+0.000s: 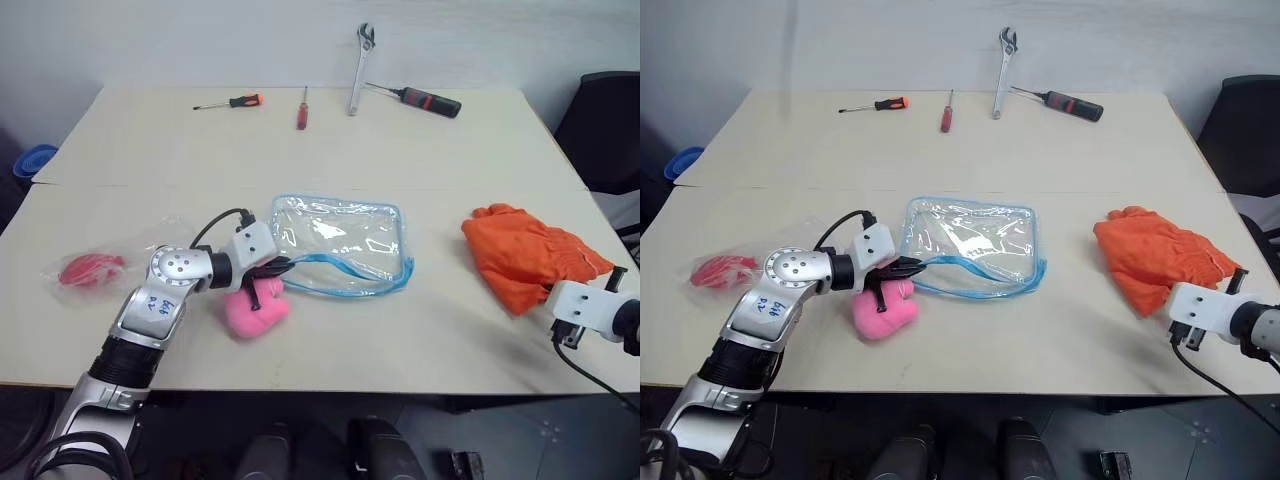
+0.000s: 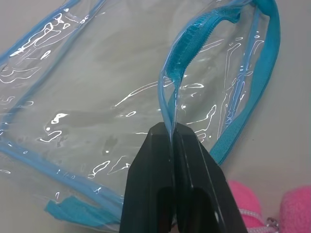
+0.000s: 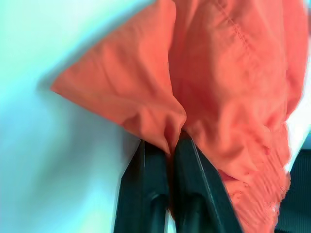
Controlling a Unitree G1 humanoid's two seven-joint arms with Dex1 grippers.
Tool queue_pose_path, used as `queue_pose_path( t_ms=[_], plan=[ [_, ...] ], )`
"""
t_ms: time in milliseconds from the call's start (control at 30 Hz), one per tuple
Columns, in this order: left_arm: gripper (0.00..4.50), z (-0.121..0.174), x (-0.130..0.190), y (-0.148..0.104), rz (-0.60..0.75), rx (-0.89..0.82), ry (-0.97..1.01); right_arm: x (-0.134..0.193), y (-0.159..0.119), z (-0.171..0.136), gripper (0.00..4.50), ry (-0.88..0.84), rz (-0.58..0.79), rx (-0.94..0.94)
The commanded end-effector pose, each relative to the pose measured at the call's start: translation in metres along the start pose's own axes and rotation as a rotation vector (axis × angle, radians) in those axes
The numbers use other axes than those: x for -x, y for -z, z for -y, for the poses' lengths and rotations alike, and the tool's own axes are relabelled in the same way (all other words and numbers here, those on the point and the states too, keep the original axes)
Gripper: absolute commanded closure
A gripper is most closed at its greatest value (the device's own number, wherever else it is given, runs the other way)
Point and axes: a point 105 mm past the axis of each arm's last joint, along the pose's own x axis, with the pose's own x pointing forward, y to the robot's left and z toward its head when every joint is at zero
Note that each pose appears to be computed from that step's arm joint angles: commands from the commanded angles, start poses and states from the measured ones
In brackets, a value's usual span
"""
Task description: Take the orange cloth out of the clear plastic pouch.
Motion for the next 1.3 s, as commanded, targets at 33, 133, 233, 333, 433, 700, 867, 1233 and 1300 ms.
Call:
queue_pose_path(
  t_ms=[33, 133, 233, 333, 433, 700, 867, 1233, 1300],
  plan=[
    [4.50, 0.014, -0.004, -0.015, 0.062, -0.012, 0.055, -0.020, -0.066, -0.024, 4.48, -0.067, 0.270, -0.003],
    [4.50, 0.024, -0.006, -0.023, 0.089, 0.001, 0.094, -0.037, -0.078, -0.039, 4.48, -0.109, 0.278, 0.031],
    [4.50, 0.030, -0.006, -0.027, 0.098, 0.013, 0.124, -0.052, -0.081, -0.038, 4.48, -0.092, 0.270, 0.025],
    [4.50, 0.036, -0.001, -0.026, 0.093, 0.024, 0.158, -0.061, -0.079, -0.024, 4.48, -0.031, 0.245, -0.001],
    [4.50, 0.039, 0.003, -0.018, 0.062, 0.031, 0.166, -0.067, -0.070, -0.012, 4.48, 0.017, 0.195, 0.000],
    [3.24, 0.033, 0.009, -0.004, 0.009, 0.028, 0.135, -0.076, -0.048, 0.009, 4.50, 0.121, 0.102, 0.002],
    [1.62, 0.035, 0.017, -0.014, 0.060, 0.043, 0.153, -0.064, -0.062, 0.009, 3.04, 0.075, 0.192, -0.141],
    [0.00, 0.017, 0.121, -0.039, 0.176, 0.263, 0.082, 0.043, -0.038, 0.026, 0.06, -0.030, 0.132, -0.598],
    [0.00, 0.016, 0.149, -0.023, 0.101, 0.285, 0.050, 0.067, -0.017, 0.019, 0.06, -0.055, 0.052, -0.658]
  ],
)
